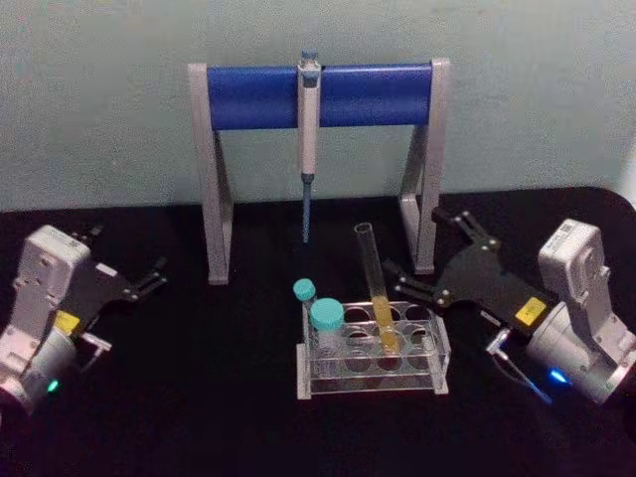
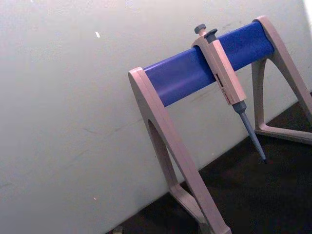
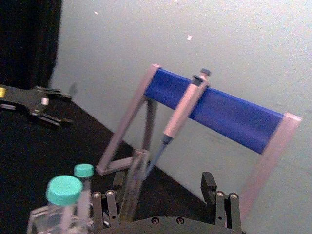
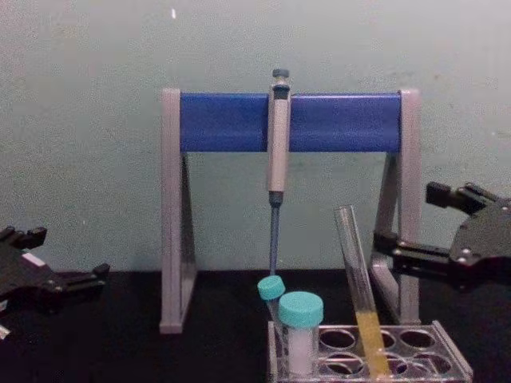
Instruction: Pick up the test tube from the test tube rack, shake it, then place it back into the test tube rack.
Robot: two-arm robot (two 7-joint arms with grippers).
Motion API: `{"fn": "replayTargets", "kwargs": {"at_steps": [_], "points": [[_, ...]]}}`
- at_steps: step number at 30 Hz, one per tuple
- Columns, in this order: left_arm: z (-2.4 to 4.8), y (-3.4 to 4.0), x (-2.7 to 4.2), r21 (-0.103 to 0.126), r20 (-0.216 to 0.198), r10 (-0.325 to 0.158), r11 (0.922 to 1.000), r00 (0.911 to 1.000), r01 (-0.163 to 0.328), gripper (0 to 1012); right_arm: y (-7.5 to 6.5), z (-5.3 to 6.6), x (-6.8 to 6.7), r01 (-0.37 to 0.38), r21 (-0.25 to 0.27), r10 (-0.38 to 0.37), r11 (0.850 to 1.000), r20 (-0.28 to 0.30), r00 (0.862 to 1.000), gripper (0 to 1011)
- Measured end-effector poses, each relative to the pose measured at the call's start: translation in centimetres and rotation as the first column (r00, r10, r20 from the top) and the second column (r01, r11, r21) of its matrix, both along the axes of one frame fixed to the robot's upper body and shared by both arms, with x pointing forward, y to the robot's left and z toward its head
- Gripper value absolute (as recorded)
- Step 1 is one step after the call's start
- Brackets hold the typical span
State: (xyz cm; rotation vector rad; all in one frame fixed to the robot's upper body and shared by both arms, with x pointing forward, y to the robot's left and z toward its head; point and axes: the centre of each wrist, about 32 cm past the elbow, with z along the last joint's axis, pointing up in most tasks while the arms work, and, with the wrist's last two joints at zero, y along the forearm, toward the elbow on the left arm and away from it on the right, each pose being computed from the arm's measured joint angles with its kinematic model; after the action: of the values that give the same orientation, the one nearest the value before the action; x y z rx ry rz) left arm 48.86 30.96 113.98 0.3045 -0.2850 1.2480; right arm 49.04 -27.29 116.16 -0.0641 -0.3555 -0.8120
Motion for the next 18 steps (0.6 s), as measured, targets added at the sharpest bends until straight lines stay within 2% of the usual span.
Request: {"fn": "replayTargets", "kwargs": {"at_steps": [10,18], "points": [[0.00,0.00,0.00,0.000,0.000,0.000,1.0000,1.0000,0.000,1001,0.8,0.3,0.9,-0.056,0.019,0.057,0.998,-0.057,0.997,1000],[0.00,0.00,0.00,0.000,0.000,0.000,1.0000,1.0000,0.000,1001,1.4,0.7,2.1,-0.069,0.010,0.069,0.998,-0.137,0.988,1000]]}}
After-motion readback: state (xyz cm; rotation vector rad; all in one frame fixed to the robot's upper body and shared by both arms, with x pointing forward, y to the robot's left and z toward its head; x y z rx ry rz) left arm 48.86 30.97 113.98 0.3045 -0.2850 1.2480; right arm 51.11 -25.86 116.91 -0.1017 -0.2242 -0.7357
